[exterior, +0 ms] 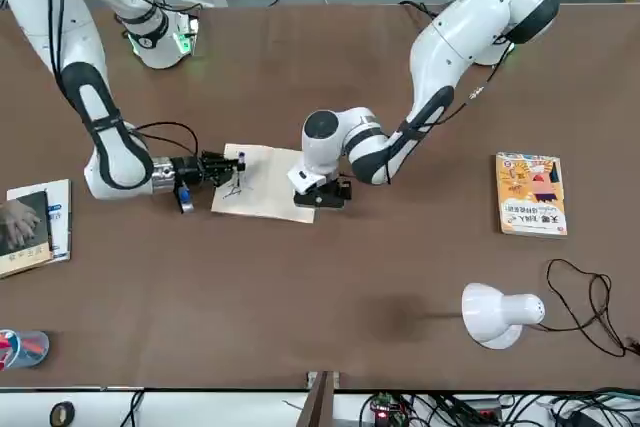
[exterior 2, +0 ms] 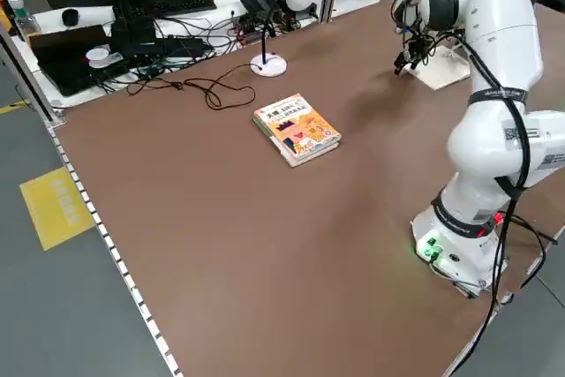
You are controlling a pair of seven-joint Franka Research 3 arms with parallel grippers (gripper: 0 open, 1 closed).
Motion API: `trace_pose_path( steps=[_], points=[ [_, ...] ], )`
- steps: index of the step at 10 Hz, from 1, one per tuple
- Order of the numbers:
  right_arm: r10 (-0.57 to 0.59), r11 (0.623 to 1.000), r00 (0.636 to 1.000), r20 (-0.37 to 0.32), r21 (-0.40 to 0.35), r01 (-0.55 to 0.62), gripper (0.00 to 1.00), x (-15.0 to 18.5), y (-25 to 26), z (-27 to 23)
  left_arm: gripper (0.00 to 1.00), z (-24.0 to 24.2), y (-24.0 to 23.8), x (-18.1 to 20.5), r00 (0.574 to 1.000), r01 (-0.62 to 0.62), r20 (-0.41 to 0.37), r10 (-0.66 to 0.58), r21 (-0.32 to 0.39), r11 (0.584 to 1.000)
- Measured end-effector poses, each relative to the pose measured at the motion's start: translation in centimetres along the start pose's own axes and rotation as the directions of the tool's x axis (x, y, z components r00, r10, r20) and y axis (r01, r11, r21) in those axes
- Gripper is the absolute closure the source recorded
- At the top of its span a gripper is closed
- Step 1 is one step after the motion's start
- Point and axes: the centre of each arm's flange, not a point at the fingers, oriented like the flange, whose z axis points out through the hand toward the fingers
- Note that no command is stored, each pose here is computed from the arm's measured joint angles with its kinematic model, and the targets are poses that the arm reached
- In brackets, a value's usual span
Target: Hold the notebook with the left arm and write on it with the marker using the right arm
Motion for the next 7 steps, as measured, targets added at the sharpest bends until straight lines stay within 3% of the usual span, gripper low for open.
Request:
trace_pose_path(
  steps=[3,5,7],
  points=[
    [-0.060,0.997,0.998,0.005,-0.046,0.060,0.83,-0.6,-1.0,-4.5,0.00,0.0,0.0,0.0,1.000,0.000,0.000,0.000,0.000,1.000],
    [-0.143,0.980,0.990,-0.020,-0.142,0.138,0.83,-1.4,-1.6,-7.7,0.00,0.0,0.0,0.0,1.000,0.000,-0.001,0.000,0.000,1.000],
    [-0.302,0.918,0.953,-0.026,-0.277,0.284,0.83,-2.3,-1.9,-10.6,0.00,-0.1,0.0,0.1,1.000,0.001,-0.002,-0.001,-0.001,1.000]
  ],
)
